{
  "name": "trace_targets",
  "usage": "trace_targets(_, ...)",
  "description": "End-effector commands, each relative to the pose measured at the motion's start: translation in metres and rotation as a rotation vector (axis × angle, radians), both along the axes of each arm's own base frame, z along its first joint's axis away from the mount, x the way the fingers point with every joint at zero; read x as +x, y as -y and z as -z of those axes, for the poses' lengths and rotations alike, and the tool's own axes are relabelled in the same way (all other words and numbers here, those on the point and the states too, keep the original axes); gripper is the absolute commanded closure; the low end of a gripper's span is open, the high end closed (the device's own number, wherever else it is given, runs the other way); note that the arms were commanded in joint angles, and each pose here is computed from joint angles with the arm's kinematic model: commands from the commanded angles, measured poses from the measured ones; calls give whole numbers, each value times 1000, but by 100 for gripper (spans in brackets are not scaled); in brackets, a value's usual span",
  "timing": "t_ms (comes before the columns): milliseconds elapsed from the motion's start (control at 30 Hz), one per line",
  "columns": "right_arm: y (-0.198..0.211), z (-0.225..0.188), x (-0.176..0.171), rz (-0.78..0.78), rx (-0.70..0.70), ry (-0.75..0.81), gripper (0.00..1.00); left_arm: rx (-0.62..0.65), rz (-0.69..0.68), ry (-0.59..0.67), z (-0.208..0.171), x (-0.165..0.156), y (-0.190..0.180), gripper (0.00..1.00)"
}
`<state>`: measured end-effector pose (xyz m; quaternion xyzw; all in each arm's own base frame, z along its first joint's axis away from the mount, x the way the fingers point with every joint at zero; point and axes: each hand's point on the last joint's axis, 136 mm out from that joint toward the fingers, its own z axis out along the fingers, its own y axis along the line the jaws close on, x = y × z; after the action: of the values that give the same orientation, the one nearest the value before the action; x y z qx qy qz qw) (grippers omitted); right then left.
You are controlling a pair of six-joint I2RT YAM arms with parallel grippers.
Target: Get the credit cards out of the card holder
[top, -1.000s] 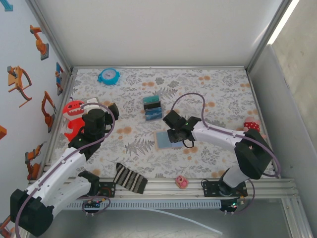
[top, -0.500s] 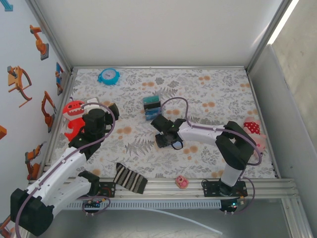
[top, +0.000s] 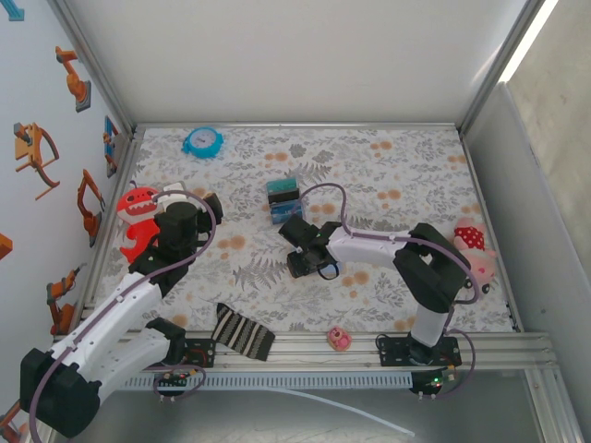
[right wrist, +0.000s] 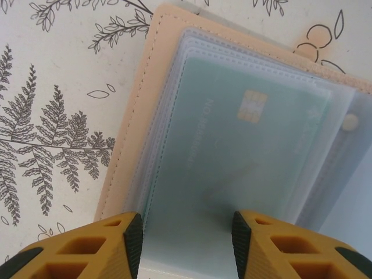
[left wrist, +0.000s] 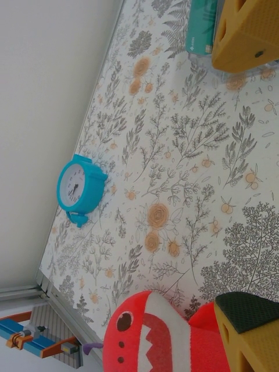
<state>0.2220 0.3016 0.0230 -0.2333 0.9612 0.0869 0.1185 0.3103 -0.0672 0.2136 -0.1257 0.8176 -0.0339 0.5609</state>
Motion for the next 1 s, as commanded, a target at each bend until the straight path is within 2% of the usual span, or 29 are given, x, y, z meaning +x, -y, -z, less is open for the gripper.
trace_targets(0,9,9,-3,-14,-76,-7,54,3,-5,20,-13,2,-1,3)
trace_targets(267,15,22,-8,-13,-110,-33,54,1,-2,21,-14,4,0,3)
trace_targets(467,21,24,-8,-2,-128,-25,59,1,1,23,-15,3,0,3)
trace_targets(567,23,22,-7,3,-129,-13,65,-1,4,22,-15,3,1,3)
trace_targets(667,24,17,-3,7,-131,12,77,-1,10,23,-16,3,2,3)
trace_targets(733,24,12,0,12,-130,32,80,-3,14,25,-17,2,2,3)
trace_targets(967,31,-16,15,45,-138,134,78,-5,22,37,-23,1,2,3)
